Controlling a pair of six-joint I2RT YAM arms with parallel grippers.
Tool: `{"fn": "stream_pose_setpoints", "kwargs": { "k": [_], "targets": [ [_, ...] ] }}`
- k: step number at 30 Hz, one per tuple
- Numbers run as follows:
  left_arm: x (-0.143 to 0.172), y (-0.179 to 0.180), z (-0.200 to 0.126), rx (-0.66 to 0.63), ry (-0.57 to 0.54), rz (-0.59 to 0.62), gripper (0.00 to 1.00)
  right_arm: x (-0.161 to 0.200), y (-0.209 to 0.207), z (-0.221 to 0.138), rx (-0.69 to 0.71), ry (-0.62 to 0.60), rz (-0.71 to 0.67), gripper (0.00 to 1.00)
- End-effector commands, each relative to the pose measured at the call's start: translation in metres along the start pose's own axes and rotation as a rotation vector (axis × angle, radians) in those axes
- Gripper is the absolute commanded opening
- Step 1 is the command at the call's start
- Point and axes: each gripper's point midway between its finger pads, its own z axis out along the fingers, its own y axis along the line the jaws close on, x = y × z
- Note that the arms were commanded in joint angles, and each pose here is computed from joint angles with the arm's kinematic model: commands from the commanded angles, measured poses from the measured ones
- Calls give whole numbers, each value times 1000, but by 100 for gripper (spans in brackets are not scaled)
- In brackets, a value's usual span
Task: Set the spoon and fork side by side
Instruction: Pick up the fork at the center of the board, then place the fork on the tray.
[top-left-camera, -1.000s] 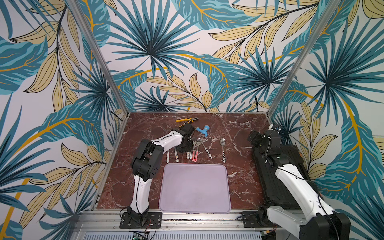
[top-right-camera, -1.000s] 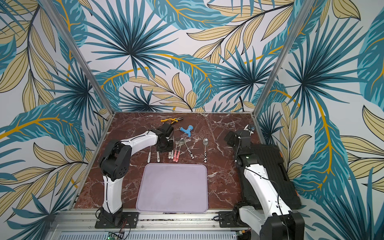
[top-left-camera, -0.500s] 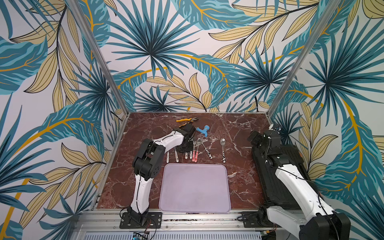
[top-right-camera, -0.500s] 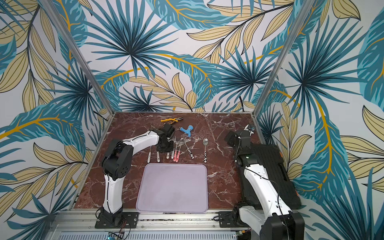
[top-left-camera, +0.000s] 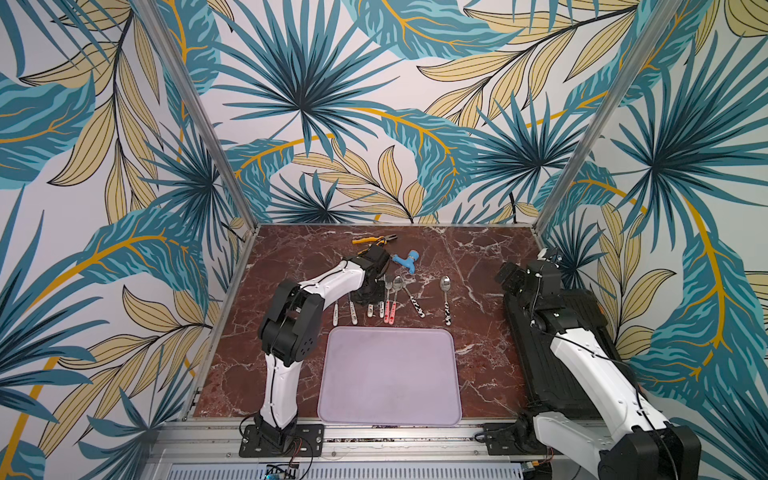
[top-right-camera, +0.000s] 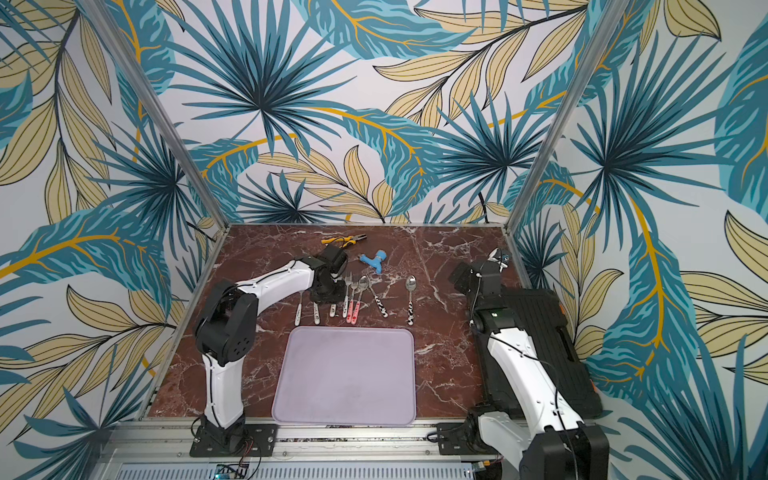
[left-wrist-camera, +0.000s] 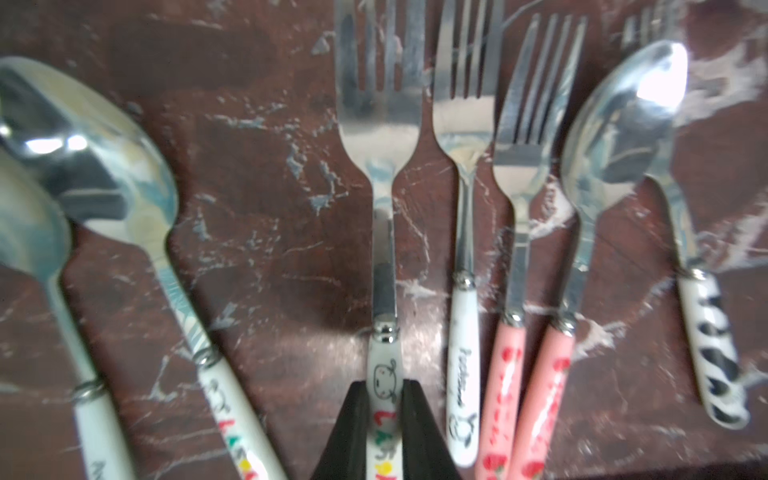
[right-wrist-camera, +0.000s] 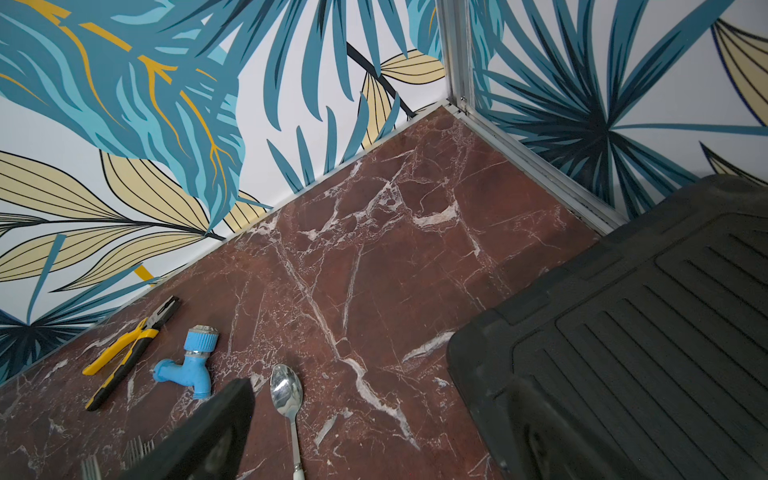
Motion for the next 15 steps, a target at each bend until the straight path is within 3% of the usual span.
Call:
{"fn": "stream_pose_setpoints", "kwargs": {
  "k": [1,9,15],
  "targets": [
    [16,0,-34,22,-29,22,0,3,-7,-4,21,0,2,100],
    [96,20,-60,8,16,31,0,3,-7,-4,24,4,-2,100],
    [159,56,-66,-17,63,-21,0,2,-8,-4,28,-1,-4,100]
  ]
}}
